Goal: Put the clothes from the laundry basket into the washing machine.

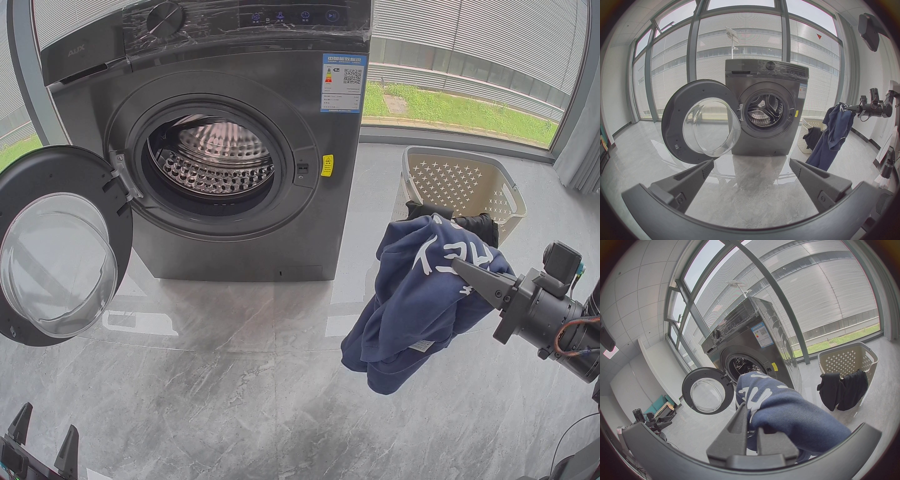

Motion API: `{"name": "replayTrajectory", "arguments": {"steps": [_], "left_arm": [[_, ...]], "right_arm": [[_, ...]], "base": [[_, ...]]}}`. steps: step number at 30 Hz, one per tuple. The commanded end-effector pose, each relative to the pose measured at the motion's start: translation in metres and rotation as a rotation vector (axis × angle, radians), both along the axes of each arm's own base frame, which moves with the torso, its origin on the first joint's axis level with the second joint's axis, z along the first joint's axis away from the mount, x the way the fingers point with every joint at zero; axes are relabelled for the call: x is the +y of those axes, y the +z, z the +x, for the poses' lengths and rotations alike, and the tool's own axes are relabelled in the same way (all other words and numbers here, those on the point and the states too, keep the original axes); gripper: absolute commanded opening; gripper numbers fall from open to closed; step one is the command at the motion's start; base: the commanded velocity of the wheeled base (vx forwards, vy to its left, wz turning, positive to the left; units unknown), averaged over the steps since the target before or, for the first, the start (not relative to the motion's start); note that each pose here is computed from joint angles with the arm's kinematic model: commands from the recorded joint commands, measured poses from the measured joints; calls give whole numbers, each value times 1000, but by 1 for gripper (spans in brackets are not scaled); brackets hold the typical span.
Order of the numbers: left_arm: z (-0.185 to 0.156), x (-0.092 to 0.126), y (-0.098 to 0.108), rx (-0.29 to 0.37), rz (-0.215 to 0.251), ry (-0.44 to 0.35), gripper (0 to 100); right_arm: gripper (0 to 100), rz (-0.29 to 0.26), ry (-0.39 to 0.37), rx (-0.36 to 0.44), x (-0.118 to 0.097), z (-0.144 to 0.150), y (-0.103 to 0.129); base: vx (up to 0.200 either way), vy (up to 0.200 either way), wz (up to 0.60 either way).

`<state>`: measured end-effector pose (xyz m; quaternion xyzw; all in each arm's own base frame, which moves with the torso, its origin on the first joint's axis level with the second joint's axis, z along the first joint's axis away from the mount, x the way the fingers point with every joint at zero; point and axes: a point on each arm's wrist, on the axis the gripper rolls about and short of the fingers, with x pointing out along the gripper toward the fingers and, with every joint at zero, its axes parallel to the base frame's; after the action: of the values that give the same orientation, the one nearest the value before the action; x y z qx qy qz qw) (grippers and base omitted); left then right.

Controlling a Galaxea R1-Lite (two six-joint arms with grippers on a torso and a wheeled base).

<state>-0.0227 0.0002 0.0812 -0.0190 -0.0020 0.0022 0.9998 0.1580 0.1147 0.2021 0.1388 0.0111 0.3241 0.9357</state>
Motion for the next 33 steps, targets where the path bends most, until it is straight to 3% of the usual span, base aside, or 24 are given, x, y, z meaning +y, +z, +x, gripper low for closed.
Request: {"name": "replayTrajectory", "arguments": {"steps": [1, 20, 33], "left_arm": [[0, 0, -5, 5, 0, 0, 100], [0, 0, -5, 5, 1, 0, 100], [0, 0, -5, 5, 7, -1, 100]], "right_arm": [[0, -1, 1, 1, 0, 0, 0], [0, -5, -1, -5, 4, 4, 2], [0, -47, 23, 43, 22, 11, -11]], "base": [[0, 200, 0], [0, 200, 0], [15, 0, 0]]}}
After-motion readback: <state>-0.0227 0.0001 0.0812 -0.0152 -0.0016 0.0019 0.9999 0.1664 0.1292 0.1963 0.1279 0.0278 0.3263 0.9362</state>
